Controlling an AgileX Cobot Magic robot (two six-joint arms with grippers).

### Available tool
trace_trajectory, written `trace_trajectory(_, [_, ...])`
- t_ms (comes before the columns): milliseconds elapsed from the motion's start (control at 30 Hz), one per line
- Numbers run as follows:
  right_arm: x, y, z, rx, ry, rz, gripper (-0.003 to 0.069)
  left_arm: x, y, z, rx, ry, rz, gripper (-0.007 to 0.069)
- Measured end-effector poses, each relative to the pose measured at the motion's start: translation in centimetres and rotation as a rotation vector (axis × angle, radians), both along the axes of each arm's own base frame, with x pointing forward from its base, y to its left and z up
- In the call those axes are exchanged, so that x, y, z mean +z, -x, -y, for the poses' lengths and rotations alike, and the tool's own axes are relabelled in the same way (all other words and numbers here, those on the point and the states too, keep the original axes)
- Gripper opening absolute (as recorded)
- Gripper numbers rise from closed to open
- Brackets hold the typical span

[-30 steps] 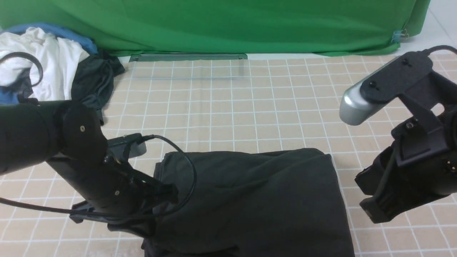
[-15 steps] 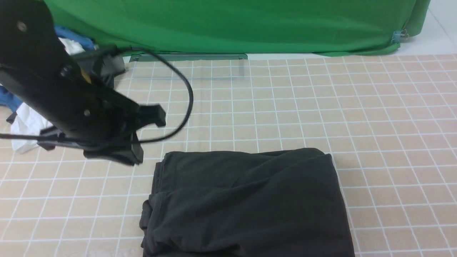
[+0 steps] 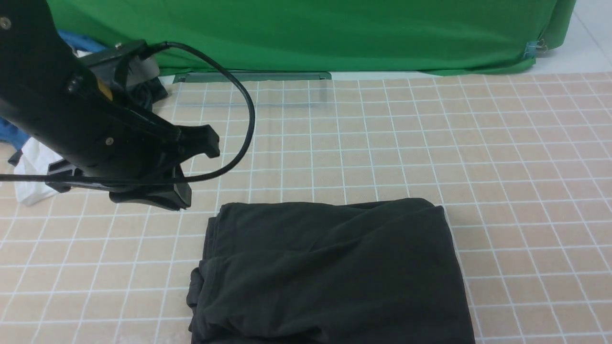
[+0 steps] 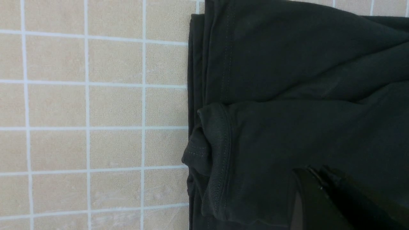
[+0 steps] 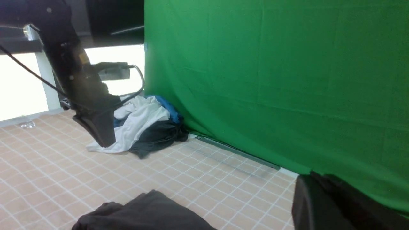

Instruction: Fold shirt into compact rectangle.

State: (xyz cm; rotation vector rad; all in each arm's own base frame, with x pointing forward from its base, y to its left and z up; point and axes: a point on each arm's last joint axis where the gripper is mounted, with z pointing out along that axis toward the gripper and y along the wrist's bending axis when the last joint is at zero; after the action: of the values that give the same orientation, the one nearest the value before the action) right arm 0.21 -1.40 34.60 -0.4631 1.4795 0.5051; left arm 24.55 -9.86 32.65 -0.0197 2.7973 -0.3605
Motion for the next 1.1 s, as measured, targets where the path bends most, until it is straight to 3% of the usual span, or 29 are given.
trace_trajectory(500, [0.5, -3.4, -3.9, 0.058, -0.013, 0.056, 0.0056, 0.0, 0.0, -0.1, 0.000, -0.007, 0.001, 0.0018])
trace_trajectory(1100, [0.4, -3.7, -4.2, 0.058, 0.000, 0.039, 0.0095, 0.1, -0.3, 0.0, 0.005, 0.005, 0.036, 0.0018])
